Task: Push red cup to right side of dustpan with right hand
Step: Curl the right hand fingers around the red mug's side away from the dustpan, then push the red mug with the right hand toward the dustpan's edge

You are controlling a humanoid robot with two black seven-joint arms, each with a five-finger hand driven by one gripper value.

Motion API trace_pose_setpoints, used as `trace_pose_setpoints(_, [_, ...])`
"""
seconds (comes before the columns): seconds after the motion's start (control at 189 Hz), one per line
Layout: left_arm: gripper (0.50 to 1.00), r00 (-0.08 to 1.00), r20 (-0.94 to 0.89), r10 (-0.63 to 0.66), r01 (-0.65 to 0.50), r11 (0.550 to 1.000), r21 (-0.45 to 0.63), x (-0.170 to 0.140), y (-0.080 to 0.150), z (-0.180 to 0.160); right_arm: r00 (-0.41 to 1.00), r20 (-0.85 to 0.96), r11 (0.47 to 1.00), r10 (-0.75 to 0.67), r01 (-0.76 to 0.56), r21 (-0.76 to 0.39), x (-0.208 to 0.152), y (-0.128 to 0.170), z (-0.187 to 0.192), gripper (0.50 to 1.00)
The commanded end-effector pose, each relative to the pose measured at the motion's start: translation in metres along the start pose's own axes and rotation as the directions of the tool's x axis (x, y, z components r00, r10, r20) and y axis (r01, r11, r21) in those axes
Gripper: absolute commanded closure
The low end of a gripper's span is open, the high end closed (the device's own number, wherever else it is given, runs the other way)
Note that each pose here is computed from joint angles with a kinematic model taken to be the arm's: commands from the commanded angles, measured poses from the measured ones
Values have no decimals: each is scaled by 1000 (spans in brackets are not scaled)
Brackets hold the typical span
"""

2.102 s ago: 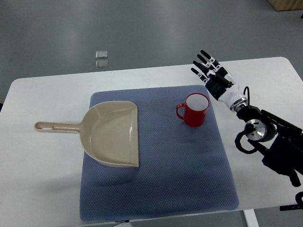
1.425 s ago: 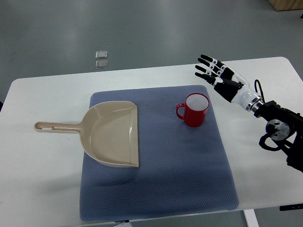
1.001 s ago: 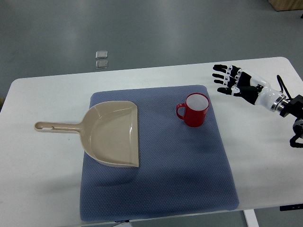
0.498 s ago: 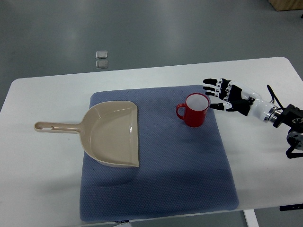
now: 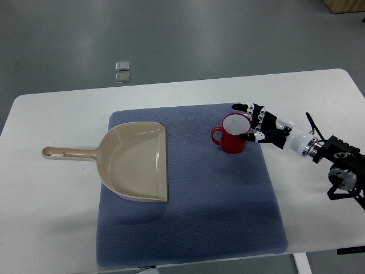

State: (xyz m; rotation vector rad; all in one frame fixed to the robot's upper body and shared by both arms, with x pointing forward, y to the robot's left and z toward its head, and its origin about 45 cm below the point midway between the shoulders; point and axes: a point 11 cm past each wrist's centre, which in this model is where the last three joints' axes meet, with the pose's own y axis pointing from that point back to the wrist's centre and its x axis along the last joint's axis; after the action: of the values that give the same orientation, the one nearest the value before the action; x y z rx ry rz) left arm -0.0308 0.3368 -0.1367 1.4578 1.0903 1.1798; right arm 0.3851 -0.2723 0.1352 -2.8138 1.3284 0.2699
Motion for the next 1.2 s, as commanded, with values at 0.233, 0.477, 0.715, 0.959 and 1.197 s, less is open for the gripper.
trace_pose_setpoints(0.233, [500,1000,-2,1,-1,1000,0,0,0,0,999,15,999,37,-37,-4,-3,-6,14,566])
trace_pose_setpoints(0.477, [500,1000,-2,1,-1,1000,0,0,0,0,998,21,998,64,-64,-1,-5,-11,21,566])
trace_pose_setpoints(0.715, [500,1000,-2,1,-1,1000,0,0,0,0,997,26,998,68,-68,7,-16,-21,26,566])
trace_pose_setpoints(0.959, [500,1000,-2,1,-1,1000,0,0,0,0,997,32,998,66,-66,-2,-25,-28,33,566])
trace_pose_setpoints(1.197, [500,1000,-2,1,-1,1000,0,0,0,0,998,19,998,53,-52,-23,-37,-33,43,566])
